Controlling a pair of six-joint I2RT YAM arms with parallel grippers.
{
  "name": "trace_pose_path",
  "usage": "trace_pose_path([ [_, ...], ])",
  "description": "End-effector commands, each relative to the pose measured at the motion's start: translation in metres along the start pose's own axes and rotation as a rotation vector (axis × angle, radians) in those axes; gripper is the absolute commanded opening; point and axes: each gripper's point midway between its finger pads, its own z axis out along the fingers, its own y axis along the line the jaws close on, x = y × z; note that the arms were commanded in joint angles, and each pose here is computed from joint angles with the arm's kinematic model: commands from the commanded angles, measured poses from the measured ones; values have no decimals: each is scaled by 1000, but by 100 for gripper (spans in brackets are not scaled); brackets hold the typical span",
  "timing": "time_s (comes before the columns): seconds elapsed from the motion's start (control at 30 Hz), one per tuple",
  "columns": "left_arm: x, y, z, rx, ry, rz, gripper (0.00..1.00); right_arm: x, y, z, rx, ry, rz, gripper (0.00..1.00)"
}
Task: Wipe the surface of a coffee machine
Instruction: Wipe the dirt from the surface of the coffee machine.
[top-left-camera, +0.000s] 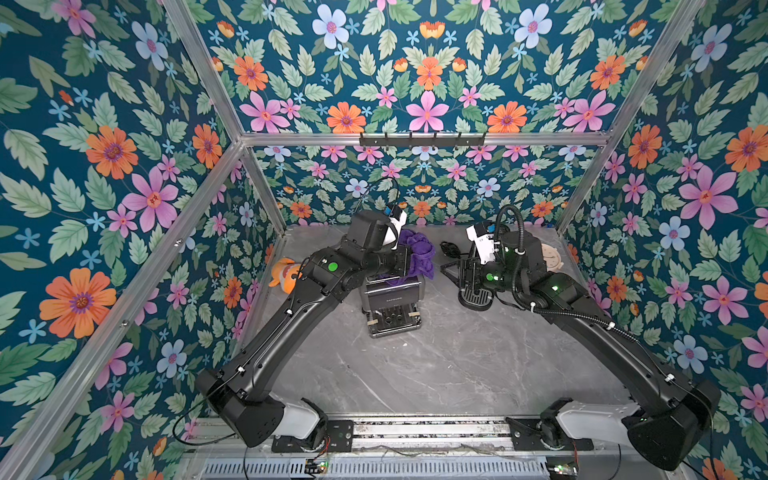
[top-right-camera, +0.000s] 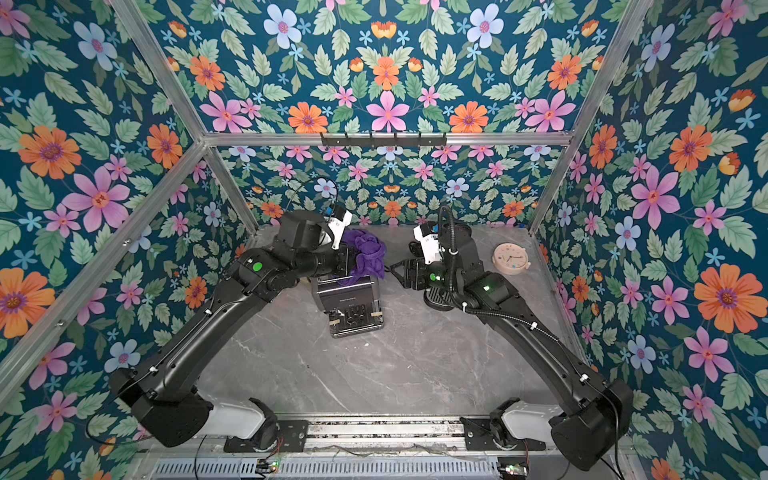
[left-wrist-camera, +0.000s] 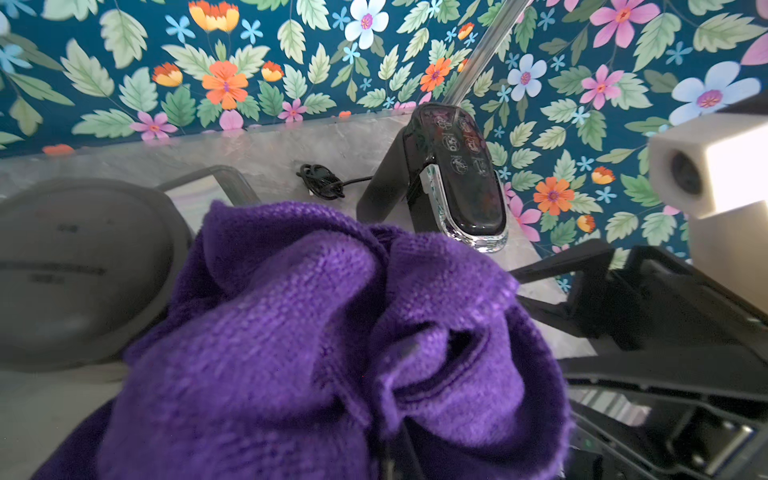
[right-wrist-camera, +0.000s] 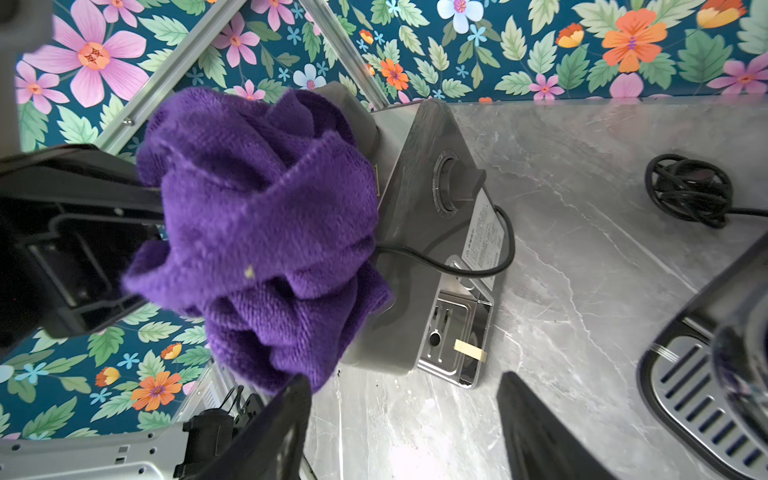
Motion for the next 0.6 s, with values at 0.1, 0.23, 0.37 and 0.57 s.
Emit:
trace_pose_path([
  [0.1,-40,-6,-12,-41,-102,99,0,-4,0,-13,23,-41,-4,72],
  [0.23,-64,-13,-26,-41,-180,126,0,-5,-1,-22,41,-56,-8,72],
  [0.37,-65,-24,-35,19,-213,134,0,-5,-3,-28,62,-63,-18,72],
  [0.57,-15,-32,-24,116,-117,119,0,-3,-6,-30,80,-58,-24,72],
])
